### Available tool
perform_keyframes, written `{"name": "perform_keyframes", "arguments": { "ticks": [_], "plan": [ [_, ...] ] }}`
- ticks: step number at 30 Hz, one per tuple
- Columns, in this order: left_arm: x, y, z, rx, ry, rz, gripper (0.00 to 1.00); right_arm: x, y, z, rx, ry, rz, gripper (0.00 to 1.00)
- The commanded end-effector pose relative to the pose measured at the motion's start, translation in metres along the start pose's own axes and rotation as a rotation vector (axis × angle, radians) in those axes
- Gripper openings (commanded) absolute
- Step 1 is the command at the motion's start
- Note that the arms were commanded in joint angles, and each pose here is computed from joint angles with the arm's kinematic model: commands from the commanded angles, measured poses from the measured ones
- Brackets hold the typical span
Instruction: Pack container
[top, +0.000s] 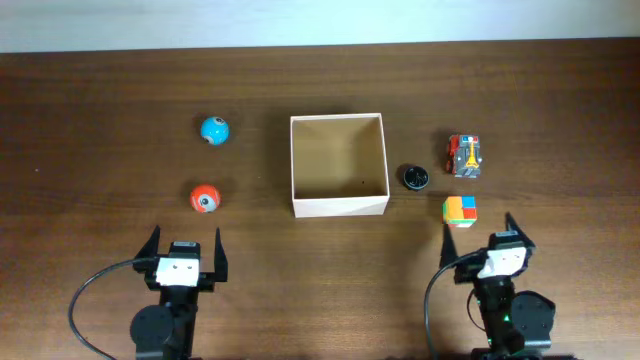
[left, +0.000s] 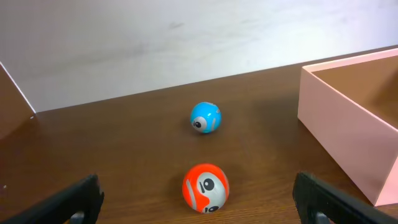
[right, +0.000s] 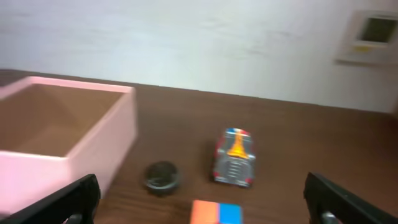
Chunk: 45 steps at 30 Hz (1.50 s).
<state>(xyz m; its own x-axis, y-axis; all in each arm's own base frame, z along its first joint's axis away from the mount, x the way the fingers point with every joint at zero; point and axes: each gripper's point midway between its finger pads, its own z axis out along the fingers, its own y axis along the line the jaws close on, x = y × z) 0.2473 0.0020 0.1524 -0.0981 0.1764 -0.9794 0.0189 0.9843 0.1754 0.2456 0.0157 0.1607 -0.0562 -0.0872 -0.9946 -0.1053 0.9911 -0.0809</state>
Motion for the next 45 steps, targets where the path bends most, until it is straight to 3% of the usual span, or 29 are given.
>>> {"name": "perform_keyframes", "arguments": {
  "ticks": [1,8,15,22,32,45],
  "plan": [
    [0.002,-0.003,0.0,0.021,0.006,0.015,0.99,-0.021,0.025,-0.006,-0.151,-0.055,0.033,0.99],
    [0.002,-0.003,0.0,0.021,0.006,0.015,0.99,-0.062,0.022,-0.019,-0.145,-0.043,0.053,0.99],
    [0.002,-0.003,0.0,0.021,0.006,0.015,0.99,-0.063,-0.008,-0.016,0.006,0.255,0.089,0.99],
    [0.002,-0.003,0.0,0.021,0.006,0.015,0.99,-0.07,-0.017,0.005,0.018,0.568,0.115,0.99],
    [0.002,-0.003,0.0,0.021,0.006,0.015,0.99,-0.028,-0.016,0.029,-0.016,1.07,0.163,0.99],
    [0.002,-0.003,0.0,0.021,0.006,0.015,0.99,0.043,-0.004,0.05,-0.073,1.335,0.223,0.99]
  ]
}}
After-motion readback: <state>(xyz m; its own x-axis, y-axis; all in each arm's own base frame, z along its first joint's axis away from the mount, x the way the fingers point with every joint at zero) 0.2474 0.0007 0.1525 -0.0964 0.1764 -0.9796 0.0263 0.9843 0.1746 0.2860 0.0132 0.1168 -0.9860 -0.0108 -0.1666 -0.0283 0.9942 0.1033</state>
